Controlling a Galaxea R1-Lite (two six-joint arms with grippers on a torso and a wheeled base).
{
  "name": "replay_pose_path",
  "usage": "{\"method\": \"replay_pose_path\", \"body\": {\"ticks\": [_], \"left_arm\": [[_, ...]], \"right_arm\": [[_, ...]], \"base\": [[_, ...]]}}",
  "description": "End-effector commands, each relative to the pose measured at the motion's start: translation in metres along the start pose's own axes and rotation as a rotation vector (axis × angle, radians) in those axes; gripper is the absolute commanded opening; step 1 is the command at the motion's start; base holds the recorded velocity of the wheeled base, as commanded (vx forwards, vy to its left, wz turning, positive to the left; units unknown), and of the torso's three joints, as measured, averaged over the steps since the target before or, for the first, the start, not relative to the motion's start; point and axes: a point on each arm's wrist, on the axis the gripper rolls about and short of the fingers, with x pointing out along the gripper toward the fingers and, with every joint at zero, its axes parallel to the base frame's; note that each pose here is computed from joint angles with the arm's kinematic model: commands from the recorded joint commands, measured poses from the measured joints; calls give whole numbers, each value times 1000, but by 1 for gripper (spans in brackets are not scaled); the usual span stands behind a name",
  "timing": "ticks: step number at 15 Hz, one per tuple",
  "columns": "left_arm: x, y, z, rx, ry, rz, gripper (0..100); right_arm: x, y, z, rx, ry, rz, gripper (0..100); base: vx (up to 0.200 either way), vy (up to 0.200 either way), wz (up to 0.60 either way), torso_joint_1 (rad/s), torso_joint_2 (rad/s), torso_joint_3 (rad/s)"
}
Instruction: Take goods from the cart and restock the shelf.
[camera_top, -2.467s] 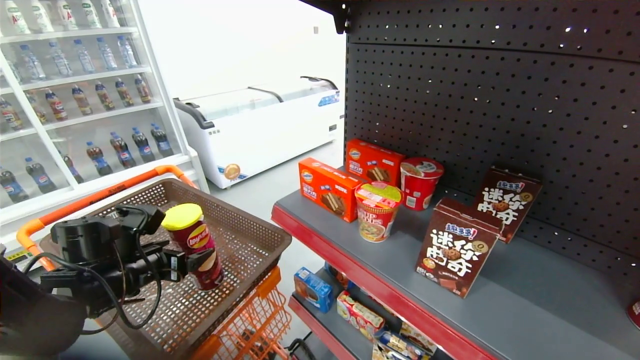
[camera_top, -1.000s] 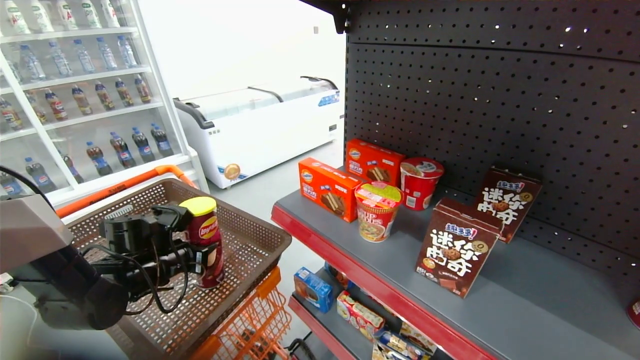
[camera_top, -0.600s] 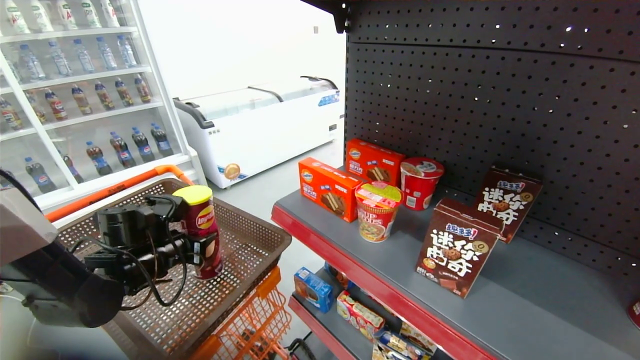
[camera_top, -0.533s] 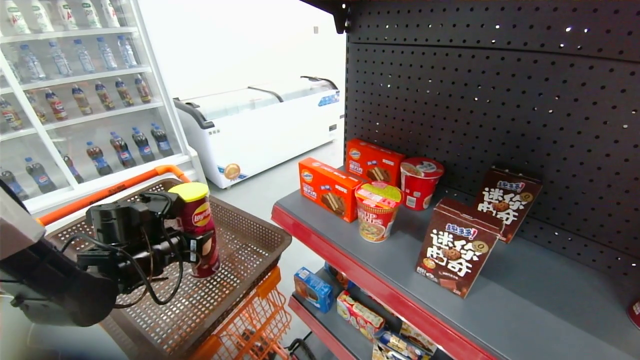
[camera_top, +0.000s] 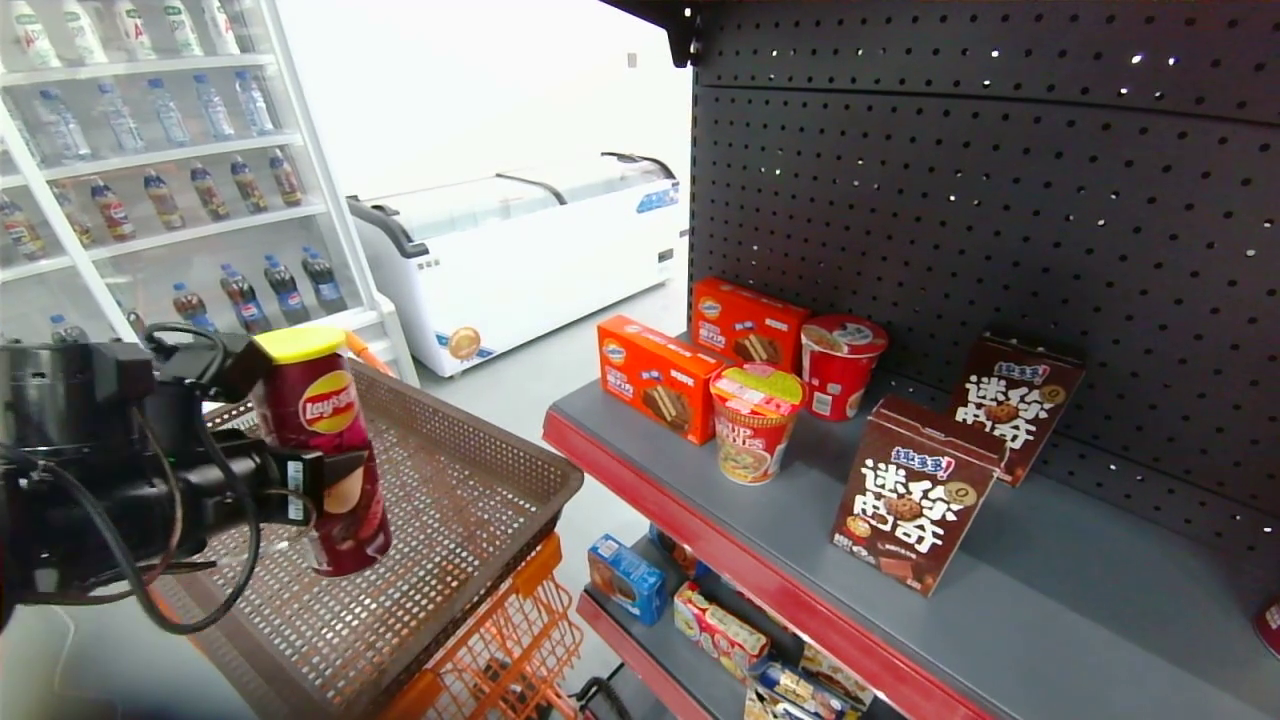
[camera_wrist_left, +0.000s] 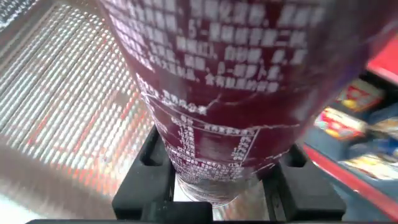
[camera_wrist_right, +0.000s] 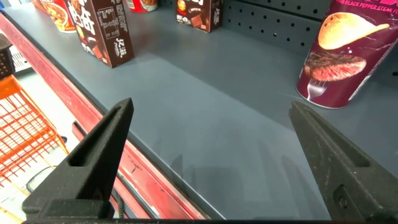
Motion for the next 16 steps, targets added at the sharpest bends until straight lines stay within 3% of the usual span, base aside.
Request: {"method": "replay_pose_path", "body": {"ticks": [1,3,5,12,14,16], "left_arm": [[-64,-6,15,-28,-139,10,0],[-86,-9,10,-27,-177,2,0],[-107,-13,0,-27,-146,-7,0],[-159,-20,-41,-7,-268,2,0],[-170,-22,-46,20,-307,-9,0],[-174,-23,-58,44,-309,5,0]], "right_arm": [[0,0,0,0,-1,0,100],[0,0,0,0,-1,0,100],[0,0,0,0,-1,0,100],[0,0,0,0,-1,0,100],[0,0,0,0,-1,0,100],[0,0,0,0,-1,2,100]], "base": [[0,0,0,0,0,0],[0,0,0,0,0,0],[0,0,0,0,0,0],[0,0,0,0,0,0],[0,0,0,0,0,0],[0,0,0,0,0,0]]}}
